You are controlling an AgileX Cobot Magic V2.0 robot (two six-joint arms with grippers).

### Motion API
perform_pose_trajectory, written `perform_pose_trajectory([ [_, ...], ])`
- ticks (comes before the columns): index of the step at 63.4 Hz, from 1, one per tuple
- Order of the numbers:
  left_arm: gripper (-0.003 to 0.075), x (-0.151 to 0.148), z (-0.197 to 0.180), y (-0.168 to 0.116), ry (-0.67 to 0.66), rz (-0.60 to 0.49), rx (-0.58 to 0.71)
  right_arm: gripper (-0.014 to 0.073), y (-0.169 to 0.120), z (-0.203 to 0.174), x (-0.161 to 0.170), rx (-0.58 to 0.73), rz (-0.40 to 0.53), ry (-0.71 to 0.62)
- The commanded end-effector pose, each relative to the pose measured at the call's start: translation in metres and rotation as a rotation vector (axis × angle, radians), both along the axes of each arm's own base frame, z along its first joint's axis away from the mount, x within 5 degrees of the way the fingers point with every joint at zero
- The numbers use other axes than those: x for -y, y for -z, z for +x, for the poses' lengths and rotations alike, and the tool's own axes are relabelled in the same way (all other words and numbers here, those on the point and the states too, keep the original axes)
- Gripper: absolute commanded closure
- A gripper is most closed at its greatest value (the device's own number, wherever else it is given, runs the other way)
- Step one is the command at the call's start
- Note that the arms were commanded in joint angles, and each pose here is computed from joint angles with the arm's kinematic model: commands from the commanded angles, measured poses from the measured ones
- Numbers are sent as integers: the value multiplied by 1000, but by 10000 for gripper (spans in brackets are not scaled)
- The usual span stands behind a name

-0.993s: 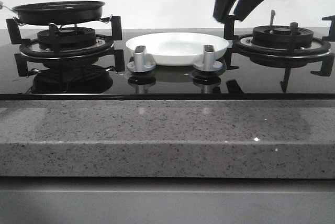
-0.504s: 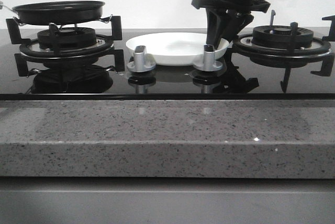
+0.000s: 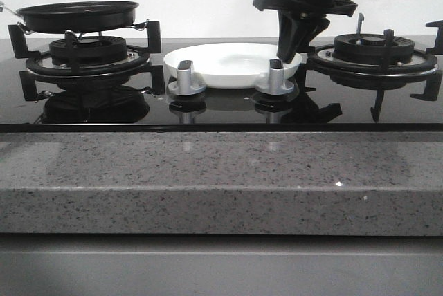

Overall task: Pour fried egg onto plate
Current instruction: 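Close the right gripper on the white plate rim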

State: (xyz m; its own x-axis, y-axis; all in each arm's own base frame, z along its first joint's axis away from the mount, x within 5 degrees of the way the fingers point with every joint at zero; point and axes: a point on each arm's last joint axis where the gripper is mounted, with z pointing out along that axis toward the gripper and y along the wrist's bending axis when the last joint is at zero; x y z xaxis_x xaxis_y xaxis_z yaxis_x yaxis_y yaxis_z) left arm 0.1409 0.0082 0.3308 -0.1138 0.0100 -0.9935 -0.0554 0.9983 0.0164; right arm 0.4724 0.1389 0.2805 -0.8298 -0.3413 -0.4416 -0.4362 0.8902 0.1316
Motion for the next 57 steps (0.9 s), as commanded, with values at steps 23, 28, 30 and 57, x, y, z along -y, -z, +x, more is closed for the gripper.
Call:
perform_pose_trajectory([
  [23,28,0,1,-19,-2,-11,119,711,-39,-15,5,45,-4,-28],
  [28,28,0,1,-19,-2,-11,119,711,-39,-15,6,44,-4,-27],
  [30,28,0,1,-19,-2,-11,119,711,-39,-15,6,43,-3,-26],
  [57,28,0,1,-19,-2,-11,119,711,-39,-15,7,38,-4,-26],
])
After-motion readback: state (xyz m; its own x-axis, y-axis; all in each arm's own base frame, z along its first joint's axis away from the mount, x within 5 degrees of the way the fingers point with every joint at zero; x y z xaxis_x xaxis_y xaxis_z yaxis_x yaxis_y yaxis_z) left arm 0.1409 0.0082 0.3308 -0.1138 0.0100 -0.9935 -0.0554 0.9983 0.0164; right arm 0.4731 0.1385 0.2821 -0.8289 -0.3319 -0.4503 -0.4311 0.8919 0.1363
